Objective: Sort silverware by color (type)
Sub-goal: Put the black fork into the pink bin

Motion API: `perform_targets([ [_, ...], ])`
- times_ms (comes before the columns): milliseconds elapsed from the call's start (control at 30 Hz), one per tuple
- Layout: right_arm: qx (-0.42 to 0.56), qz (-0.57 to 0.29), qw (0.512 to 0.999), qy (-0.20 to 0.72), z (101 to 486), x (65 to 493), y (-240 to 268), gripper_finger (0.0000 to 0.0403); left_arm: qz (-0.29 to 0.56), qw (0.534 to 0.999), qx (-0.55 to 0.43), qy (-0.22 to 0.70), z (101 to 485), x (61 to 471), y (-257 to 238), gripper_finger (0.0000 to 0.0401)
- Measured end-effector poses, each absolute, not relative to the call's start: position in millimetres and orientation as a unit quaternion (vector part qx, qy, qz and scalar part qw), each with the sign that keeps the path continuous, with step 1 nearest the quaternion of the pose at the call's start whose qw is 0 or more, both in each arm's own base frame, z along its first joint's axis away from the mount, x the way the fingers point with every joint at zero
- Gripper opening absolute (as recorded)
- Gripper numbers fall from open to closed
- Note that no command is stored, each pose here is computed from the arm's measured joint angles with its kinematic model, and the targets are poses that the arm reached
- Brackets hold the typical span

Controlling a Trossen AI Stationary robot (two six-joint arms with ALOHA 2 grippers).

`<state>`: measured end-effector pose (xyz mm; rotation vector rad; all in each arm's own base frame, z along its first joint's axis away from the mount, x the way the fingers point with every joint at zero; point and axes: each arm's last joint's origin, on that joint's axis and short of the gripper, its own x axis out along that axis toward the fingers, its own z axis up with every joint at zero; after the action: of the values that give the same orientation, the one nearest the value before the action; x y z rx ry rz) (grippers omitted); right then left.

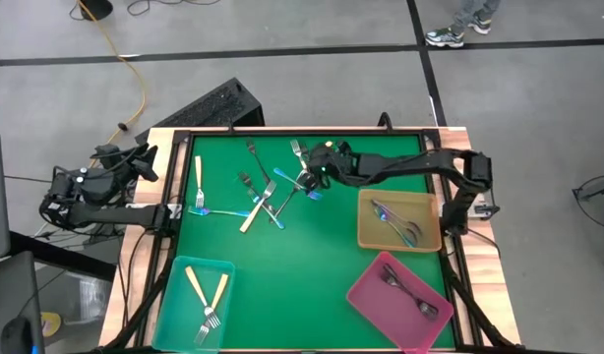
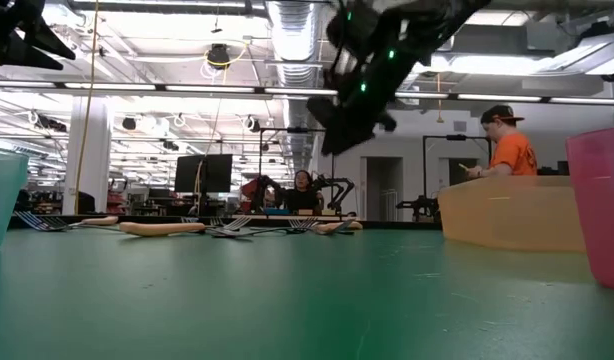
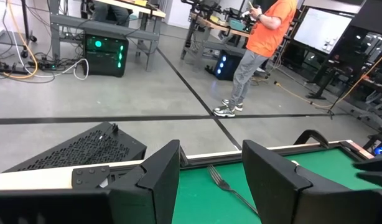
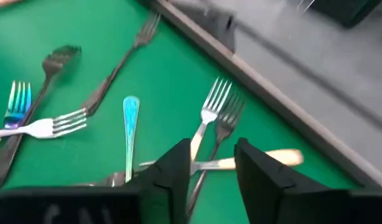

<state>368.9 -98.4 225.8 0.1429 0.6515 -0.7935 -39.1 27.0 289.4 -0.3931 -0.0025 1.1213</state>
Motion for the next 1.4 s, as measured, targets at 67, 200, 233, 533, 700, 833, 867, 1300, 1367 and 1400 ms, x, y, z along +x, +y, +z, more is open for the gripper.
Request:
perform_targets([
  [67, 0.090, -0.359, 0.866, 0.336, 216.0, 368.0, -106.9, 0.0175, 0.528, 0.829, -0.185, -0.001, 289.4, -39.0, 27.0, 0.0158],
  [200, 0.133, -0.352, 0.851, 0.367, 195.9, 367.8, -118.5, 0.0219, 0.528, 0.829, -0.185, -0.001, 289.4, -39.1, 27.0, 0.0158],
  [233, 0.141, -0.356, 0.845, 0.373, 190.7, 368.2, -119.4, 0.0226, 0.528, 0.829, -0.185, -0.001, 289.4, -39.1, 27.0, 0.0158],
  [533, 0.151, -0.363, 0.825, 0.406, 168.5, 370.0, -119.9, 0.0229, 0.528, 0.829, -0.185, -0.001, 289.4, -39.1, 27.0, 0.0158],
  [700, 0.155, -0.370, 0.822, 0.404, 168.6, 367.8, -127.0, 0.0227, 0.528, 0.829, -0.185, -0.001, 289.4, -39.1, 27.0, 0.0158],
  [833, 0.159, -0.376, 0.819, 0.402, 168.6, 365.6, -133.4, 0.0227, 0.528, 0.829, -0.185, -0.001, 289.4, -39.0, 27.0, 0.0158],
  [867, 0.162, -0.378, 0.818, 0.402, 168.6, 365.1, -134.7, 0.0227, 0.528, 0.829, -0.185, -0.001, 289.4, -39.0, 27.0, 0.0158],
  [1300, 0.176, -0.369, 0.816, 0.409, 138.9, 377.4, -136.7, 0.0227, 0.528, 0.829, -0.186, -0.001, 289.4, -39.0, 27.0, 0.0158],
  [1367, 0.177, -0.373, 0.811, 0.416, 136.5, 375.2, -139.0, 0.0227, 0.528, 0.829, -0.186, -0.001, 289.4, -39.1, 27.0, 0.0158],
  [1400, 0.178, -0.373, 0.813, 0.410, 135.3, 377.0, -140.8, 0.0227, 0.528, 0.829, -0.186, -0.001, 289.4, -39.1, 27.0, 0.0158],
])
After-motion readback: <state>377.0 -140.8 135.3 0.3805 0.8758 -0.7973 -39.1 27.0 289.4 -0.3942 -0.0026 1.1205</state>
